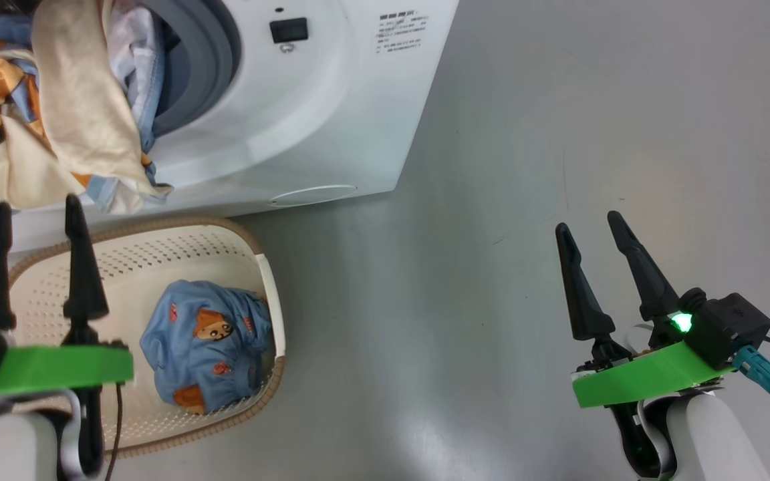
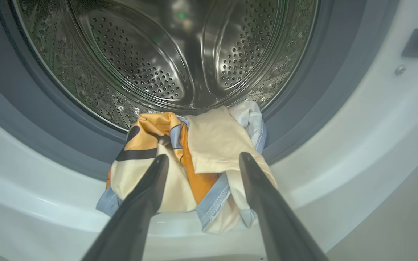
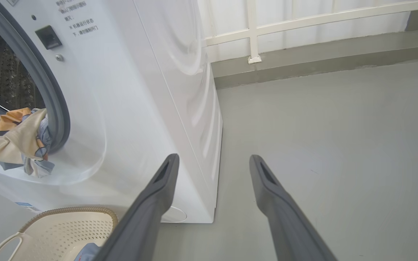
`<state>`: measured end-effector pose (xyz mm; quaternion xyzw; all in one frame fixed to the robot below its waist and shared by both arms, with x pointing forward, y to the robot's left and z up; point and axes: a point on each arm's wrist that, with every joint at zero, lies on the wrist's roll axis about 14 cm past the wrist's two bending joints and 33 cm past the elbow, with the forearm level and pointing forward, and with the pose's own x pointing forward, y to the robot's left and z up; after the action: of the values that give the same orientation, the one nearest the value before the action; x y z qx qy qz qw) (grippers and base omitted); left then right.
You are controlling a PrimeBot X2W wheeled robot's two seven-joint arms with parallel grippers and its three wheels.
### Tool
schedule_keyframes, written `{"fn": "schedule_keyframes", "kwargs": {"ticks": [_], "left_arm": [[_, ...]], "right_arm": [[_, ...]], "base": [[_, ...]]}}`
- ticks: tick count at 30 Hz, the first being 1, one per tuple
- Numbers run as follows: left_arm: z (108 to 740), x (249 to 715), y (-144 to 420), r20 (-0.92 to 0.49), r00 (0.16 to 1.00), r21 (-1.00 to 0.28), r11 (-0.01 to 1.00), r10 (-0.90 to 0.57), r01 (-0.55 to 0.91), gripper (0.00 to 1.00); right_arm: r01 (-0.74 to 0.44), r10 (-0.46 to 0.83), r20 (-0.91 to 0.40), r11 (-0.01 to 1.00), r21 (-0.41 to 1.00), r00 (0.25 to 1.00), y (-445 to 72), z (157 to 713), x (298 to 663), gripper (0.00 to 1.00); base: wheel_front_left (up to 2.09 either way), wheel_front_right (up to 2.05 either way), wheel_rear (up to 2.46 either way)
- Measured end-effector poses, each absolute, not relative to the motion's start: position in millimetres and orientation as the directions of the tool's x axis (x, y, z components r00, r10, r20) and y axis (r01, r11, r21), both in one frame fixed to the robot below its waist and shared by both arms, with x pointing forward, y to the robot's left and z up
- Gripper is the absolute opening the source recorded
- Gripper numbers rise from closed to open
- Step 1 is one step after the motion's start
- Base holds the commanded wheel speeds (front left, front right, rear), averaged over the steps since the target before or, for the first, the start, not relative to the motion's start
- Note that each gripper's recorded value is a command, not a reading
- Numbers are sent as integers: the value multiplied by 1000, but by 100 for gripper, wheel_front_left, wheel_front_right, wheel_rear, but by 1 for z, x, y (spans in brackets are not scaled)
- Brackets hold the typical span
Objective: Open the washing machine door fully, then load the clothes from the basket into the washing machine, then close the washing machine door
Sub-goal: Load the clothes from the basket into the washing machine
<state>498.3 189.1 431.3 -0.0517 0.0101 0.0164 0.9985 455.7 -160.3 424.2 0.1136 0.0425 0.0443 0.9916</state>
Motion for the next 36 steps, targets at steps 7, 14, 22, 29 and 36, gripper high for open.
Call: {"fn": "schedule_keyframes", "kwargs": {"ticks": [7,14,22,29,36], "left_arm": [[422,473,197,-68,996,-85,994,57,-63,100],[406,449,199,-137,988,-82,993,71,-83,100],[395,431,199,-189,979,-77,993,74,-90,100],[397,431,198,-184,980,-84,993,72,-88,100],[395,439,193,-196,979,-94,993,55,-75,100]], "right_arm": [[-80,97,-68,971,228,993,-161,427,455,100],[-82,99,-64,970,228,993,-160,428,456,100],[-87,101,-53,970,229,993,-159,433,456,100],[-87,101,-49,970,228,994,-159,435,455,100],[-84,98,-53,971,225,994,-160,435,453,100]], "base": [[0,0,0],[0,0,0],[0,0,0],[0,0,0],[0,0,0]]}}
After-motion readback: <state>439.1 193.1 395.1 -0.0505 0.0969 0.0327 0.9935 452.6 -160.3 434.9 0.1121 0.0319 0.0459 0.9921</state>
